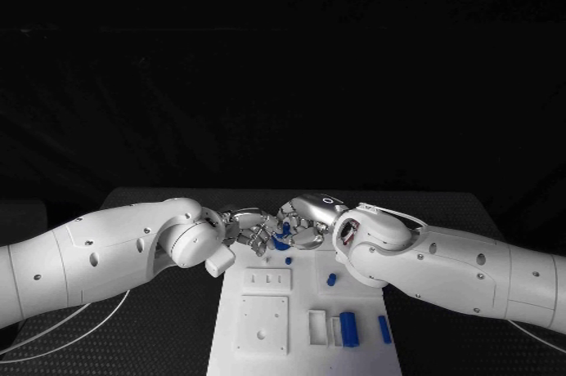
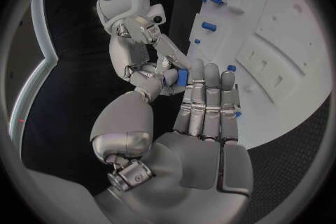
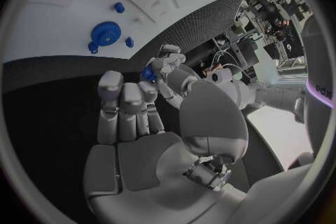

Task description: Assemble the parts on the task board

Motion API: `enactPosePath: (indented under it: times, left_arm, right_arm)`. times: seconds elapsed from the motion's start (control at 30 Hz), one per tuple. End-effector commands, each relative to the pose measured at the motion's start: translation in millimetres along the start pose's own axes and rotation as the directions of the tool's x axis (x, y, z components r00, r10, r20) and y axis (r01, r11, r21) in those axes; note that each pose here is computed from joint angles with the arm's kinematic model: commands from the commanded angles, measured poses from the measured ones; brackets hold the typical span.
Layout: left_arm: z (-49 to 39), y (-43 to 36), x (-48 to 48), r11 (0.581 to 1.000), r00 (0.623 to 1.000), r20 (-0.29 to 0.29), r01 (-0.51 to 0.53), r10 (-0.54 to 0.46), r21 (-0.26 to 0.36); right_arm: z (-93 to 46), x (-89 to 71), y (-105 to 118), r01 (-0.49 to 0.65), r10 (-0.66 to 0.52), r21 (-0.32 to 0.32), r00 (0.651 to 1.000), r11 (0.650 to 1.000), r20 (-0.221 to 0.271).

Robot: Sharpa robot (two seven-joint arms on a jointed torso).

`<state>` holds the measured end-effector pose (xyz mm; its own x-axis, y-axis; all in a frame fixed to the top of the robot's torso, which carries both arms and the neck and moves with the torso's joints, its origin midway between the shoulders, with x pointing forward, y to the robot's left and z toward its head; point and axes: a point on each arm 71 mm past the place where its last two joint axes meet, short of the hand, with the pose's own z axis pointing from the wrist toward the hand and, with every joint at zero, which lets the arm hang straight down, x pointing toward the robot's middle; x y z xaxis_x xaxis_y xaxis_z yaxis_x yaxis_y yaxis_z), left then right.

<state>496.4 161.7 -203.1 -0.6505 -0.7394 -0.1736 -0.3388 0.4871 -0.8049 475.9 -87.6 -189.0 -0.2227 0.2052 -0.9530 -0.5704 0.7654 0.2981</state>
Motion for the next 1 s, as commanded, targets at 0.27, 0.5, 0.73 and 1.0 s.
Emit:
enactPosePath:
  times: [0.27, 0.5, 0.73, 1.0]
  left_arm:
    - [-0.5, -10.3, 6.9, 0.999, 0.999, -0.048, 0.011, -0.008, 0.053]
    - [-0.9, -9.6, 5.2, 0.999, 0.999, -0.042, 0.001, 0.001, 0.053]
    - [-1.1, -8.7, 2.4, 0.999, 1.0, -0.03, 0.003, -0.002, 0.052]
    - [-1.1, -8.1, 0.8, 0.999, 1.0, -0.018, -0.004, 0.005, 0.05]
  right_arm:
    - [-1.1, 8.6, 1.1, 0.011, -0.012, -0.007, 0.999, 1.0, -0.05]
    - [-2.2, 9.3, -1.9, 0.015, -0.015, 0.002, 0.998, 1.0, -0.053]
    - [-3.5, 10.0, -5.2, 0.019, -0.018, 0.012, 0.998, 1.0, -0.06]
    - [-4.3, 10.5, -6.3, 0.018, -0.017, 0.015, 0.998, 1.0, -0.059]
